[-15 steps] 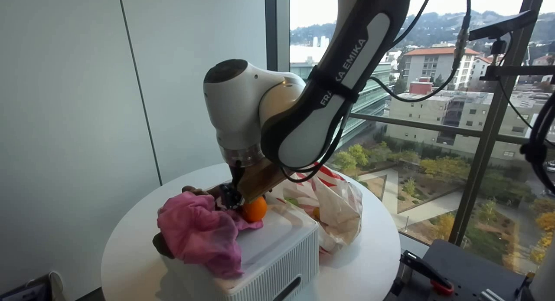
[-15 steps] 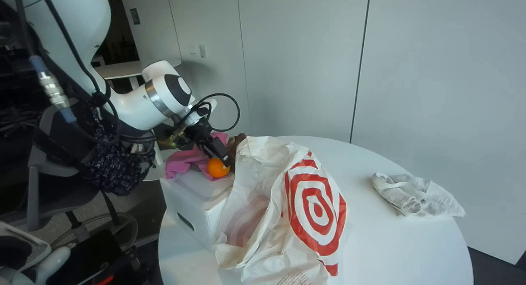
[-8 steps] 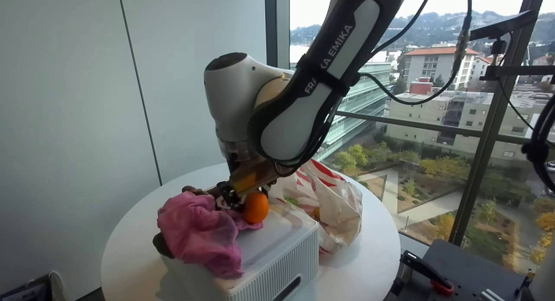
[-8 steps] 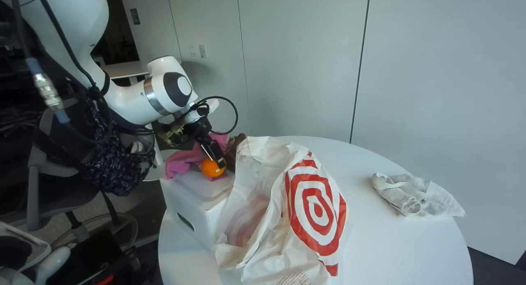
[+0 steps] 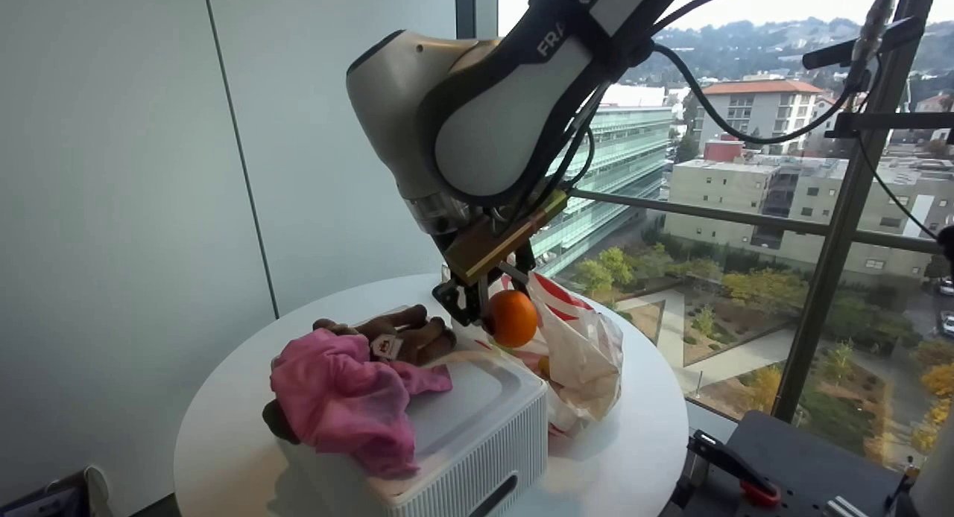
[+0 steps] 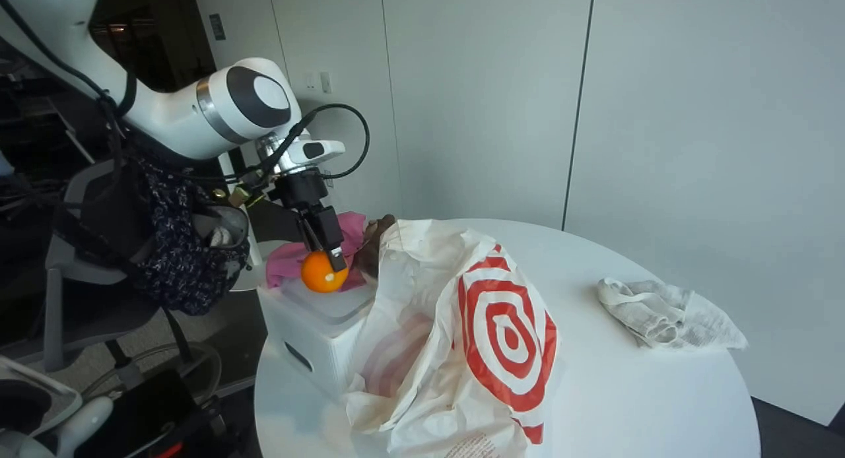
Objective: Move all the objects from the basket into the plastic
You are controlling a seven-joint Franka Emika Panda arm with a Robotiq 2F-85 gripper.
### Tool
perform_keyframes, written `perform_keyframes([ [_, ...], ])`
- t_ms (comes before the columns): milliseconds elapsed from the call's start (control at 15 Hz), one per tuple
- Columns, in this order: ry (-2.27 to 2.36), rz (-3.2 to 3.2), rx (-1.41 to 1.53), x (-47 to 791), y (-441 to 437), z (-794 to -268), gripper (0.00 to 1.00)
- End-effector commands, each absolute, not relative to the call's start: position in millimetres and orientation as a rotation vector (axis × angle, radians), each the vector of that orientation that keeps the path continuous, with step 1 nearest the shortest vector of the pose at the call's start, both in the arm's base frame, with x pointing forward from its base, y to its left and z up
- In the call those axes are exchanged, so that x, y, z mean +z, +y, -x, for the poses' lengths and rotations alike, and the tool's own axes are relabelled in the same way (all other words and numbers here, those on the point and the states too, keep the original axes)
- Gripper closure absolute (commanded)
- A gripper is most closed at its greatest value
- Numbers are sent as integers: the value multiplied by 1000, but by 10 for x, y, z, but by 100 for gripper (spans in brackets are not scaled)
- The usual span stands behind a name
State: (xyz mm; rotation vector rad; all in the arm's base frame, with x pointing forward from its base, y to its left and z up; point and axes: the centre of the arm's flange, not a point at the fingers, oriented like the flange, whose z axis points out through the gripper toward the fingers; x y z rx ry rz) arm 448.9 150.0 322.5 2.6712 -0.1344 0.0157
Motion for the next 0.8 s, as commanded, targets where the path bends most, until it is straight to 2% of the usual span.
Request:
perform_keyframes([
  [0, -152, -2547, 58, 3192, 1123, -4467, 57],
  [333, -146, -2407, 226, 2775, 705, -4704, 57],
  [733, -139, -2392, 454, 2232, 647, -4917, 57],
])
